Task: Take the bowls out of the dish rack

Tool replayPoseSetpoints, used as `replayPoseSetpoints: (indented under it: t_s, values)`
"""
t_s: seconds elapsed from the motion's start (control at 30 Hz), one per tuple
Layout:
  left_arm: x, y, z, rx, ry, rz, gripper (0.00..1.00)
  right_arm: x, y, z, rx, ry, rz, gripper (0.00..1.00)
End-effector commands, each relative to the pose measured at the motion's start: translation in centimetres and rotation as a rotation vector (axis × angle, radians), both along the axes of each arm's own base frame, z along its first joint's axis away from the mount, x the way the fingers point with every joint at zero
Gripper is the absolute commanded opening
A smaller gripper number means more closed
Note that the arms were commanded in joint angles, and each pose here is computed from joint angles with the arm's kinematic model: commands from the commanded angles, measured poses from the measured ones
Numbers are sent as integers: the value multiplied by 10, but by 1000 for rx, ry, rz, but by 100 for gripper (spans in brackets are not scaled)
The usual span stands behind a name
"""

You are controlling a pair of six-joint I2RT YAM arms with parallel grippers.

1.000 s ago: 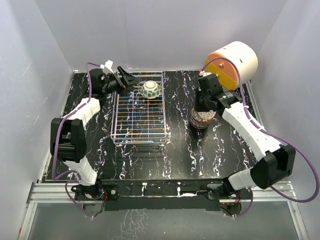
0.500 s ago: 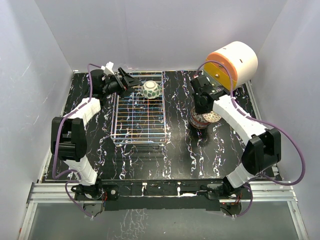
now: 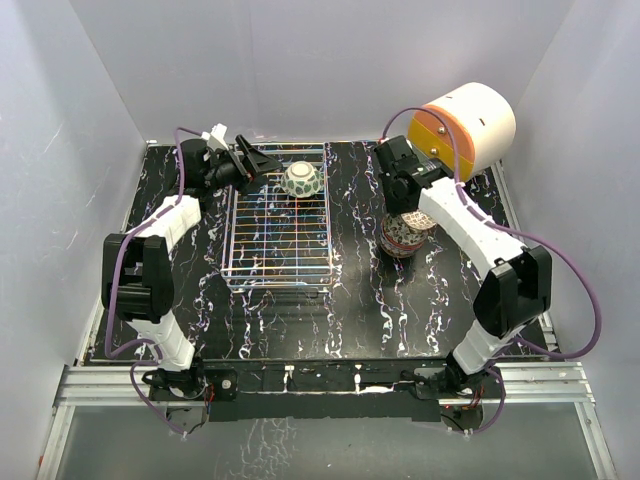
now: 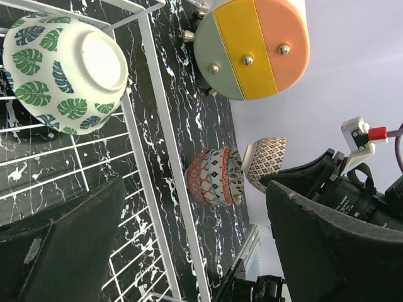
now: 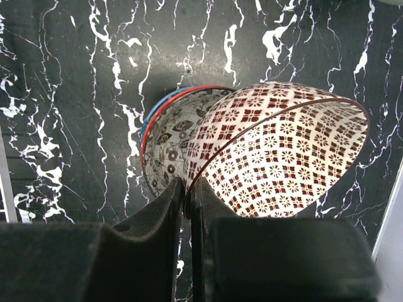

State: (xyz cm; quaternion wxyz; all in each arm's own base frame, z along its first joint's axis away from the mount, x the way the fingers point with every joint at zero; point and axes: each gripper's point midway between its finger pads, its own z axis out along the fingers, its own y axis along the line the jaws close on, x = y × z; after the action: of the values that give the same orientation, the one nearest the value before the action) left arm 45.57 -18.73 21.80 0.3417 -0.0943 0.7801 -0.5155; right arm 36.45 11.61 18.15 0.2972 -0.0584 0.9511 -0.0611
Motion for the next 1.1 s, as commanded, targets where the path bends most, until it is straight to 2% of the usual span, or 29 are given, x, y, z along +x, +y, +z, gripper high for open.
replayPoseSetpoints:
  t_s: [0.0, 0.63, 1.07]
  values:
    - [6, 4, 12, -5, -34, -5, 91, 16, 7, 16, -25, -61, 20, 8]
    - [9, 8, 4, -12, -10, -5, 92, 0, 21, -14, -116, 98, 116, 7]
    - [9, 9, 3, -24, -6, -6, 92, -4, 22, -23, -148, 142, 150, 8]
